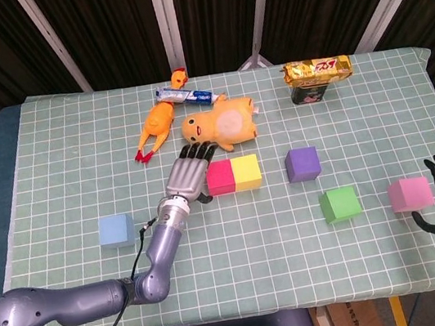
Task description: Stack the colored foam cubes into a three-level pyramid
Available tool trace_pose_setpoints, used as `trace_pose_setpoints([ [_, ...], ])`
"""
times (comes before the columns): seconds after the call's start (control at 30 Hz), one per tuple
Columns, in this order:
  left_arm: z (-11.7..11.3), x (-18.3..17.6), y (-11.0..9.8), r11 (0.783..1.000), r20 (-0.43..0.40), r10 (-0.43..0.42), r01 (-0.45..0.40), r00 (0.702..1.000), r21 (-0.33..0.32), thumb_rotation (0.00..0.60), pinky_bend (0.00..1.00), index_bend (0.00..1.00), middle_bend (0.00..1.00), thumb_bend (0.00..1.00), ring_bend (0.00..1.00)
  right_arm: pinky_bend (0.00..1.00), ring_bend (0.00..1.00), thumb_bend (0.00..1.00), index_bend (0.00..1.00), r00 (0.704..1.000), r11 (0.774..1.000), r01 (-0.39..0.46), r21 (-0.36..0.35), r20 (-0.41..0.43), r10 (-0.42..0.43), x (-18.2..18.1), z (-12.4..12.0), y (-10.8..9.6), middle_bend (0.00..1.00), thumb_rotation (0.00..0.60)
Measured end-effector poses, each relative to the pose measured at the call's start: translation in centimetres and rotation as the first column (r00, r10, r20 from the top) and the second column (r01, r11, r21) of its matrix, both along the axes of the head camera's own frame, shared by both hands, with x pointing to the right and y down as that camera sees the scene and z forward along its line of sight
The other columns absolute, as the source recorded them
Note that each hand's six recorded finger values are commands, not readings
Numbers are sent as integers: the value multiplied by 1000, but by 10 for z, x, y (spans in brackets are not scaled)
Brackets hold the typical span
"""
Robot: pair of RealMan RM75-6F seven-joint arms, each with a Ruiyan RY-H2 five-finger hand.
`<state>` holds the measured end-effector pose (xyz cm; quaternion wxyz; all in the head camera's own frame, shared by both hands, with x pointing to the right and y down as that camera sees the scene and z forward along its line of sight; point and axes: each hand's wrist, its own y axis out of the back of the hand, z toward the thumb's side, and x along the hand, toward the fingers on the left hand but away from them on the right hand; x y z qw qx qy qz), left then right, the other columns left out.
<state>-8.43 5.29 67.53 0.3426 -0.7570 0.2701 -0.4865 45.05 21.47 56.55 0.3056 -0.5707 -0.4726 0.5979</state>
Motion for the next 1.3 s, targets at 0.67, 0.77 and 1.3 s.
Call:
trace_pose_setpoints([
  [0.67, -109, -207, 24, 952, 38, -189, 174, 981, 253, 600, 0, 0, 18, 105, 0, 0, 0, 291, 0, 999, 1000, -4, 6, -35, 4, -1, -3, -1, 0, 600],
  [0.77, -119, -239, 39, 941, 61, -224, 200, 973, 274, 600, 0, 0, 18, 105, 0, 0, 0, 292, 0, 999, 1000, -2, 4, -42, 2, -2, -3, -1, 0, 600],
  [1.3, -160, -293, 69, 911, 30, -309, 287, 951, 296, 600, 0, 0, 18, 105, 0, 0, 0, 291, 0, 988, 986, 157, -53, 2, -157, -59, 12, -54, 0, 600],
])
